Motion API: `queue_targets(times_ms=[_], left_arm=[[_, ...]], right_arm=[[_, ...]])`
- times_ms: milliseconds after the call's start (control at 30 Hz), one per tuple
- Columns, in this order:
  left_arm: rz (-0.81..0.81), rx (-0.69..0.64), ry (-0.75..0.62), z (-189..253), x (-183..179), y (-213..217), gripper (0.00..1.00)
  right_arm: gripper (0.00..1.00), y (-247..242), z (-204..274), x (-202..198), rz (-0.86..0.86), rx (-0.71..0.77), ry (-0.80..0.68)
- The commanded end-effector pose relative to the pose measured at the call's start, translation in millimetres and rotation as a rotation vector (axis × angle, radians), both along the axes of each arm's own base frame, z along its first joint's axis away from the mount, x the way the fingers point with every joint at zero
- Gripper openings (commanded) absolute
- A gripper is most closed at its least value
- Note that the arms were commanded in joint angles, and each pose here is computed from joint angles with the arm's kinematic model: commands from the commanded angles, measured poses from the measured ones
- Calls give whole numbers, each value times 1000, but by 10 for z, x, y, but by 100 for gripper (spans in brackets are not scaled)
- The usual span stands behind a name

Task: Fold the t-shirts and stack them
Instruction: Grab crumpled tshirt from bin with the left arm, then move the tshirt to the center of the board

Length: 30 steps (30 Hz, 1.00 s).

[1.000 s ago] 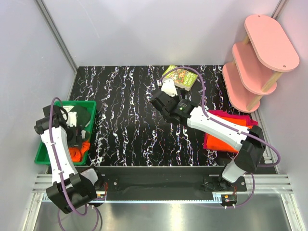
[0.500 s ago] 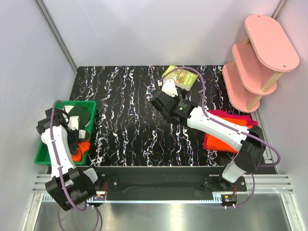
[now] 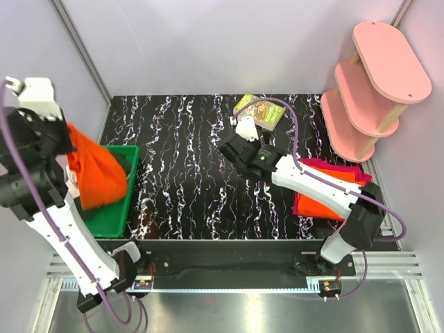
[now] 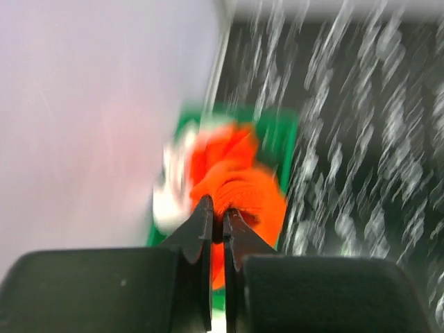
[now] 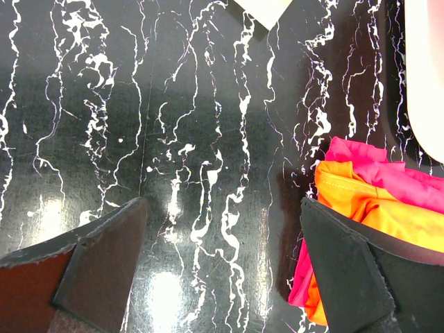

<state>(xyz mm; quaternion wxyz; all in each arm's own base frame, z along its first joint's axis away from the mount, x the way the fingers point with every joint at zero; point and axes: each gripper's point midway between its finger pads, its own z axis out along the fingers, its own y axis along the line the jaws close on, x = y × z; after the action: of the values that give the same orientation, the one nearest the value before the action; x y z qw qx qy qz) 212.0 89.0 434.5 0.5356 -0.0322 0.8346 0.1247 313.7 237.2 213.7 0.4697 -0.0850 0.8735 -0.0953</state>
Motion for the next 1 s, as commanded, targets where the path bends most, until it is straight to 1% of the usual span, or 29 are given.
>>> queue_targets(times_ms=[0, 33, 100, 133, 167, 200, 233, 267, 300, 333, 367, 400, 433, 500, 533, 567, 600, 633, 667, 700, 733, 800, 833, 867, 900, 933, 967], left_arm=[[-190, -87, -282, 844, 201, -422, 0], [-246, -67, -354, 1055, 238, -504, 0], [-285, -94, -427, 1258, 266, -607, 0], [-309, -72, -485, 1450, 250, -663, 0], [-311, -95, -488, 1481, 336, -656, 0], [-347, -106, -494, 1525, 389, -741, 0], [-368, -103, -507, 1584, 392, -796, 0], [-401, -111, -493, 1554, 457, -852, 0], [-494, -130, -479, 1518, 473, -1083, 0], [-509, -141, -432, 1364, 555, -1155, 0], [-640, -123, -407, 1283, 495, -1525, 0], [-669, -112, -370, 1154, 532, -1655, 0], [-649, -93, -289, 883, 648, -1693, 0], [-718, -72, -211, 641, 703, -1913, 0], [-664, -36, -172, 514, 800, -1859, 0], [-711, 37, -161, 478, 795, -1997, 0], [-725, 87, -134, 406, 869, -2104, 0], [-667, 156, -156, 507, 885, -2058, 0], [-730, 194, -181, 585, 840, -2288, 0], [-723, 204, -208, 696, 857, -2341, 0], [-678, 207, -267, 952, 956, -2366, 0], [-678, 197, -345, 1242, 959, -2464, 0], [-652, 196, -417, 1469, 944, -2460, 0], [-690, 224, -454, 1555, 857, -2592, 0], [-688, 234, -489, 1639, 800, -2614, 0], [-672, 234, -520, 1696, 785, -2643, 0], [-714, 227, -536, 1722, 708, -2762, 0]], right_arm=[[100, -13, 414, -13, -11, 96, -74], [100, -33, 470, -17, -14, 104, -86], [100, -56, 519, -22, -16, 108, -97], [100, -72, 572, -33, -15, 119, -105], [100, -83, 603, -41, -15, 125, -110], [100, -83, 626, -49, -16, 135, -114], [100, -102, 687, -68, -15, 153, -123], [100, -111, 706, -77, -15, 161, -126], [100, -132, 734, -97, -17, 175, -131], [100, -132, 741, -114, -13, 187, -128], [99, -142, 741, -129, -17, 198, -128], [99, -162, 760, -158, -17, 209, -131], [99, -181, 715, -187, -17, 207, -125], [98, -229, 680, -250, -29, 224, -121], [98, -249, 677, -271, -33, 230, -122], [98, -270, 664, -295, -41, 240, -120], [97, -321, 655, -325, -48, 244, -122], [97, -351, 664, -338, -56, 247, -129], [97, -377, 661, -354, -63, 250, -128], [97, -414, 685, -369, -71, 256, -136], [97, -440, 698, -370, -79, 254, -140], [97, -456, 757, -385, -80, 265, -147], [97, -465, 781, -386, -82, 267, -151], [97, -474, 775, -391, -80, 255, -146], [97, -471, 793, -388, -79, 255, -146], [97, -470, 789, -384, -79, 248, -145], [97, -471, 779, -385, -79, 243, -142]])
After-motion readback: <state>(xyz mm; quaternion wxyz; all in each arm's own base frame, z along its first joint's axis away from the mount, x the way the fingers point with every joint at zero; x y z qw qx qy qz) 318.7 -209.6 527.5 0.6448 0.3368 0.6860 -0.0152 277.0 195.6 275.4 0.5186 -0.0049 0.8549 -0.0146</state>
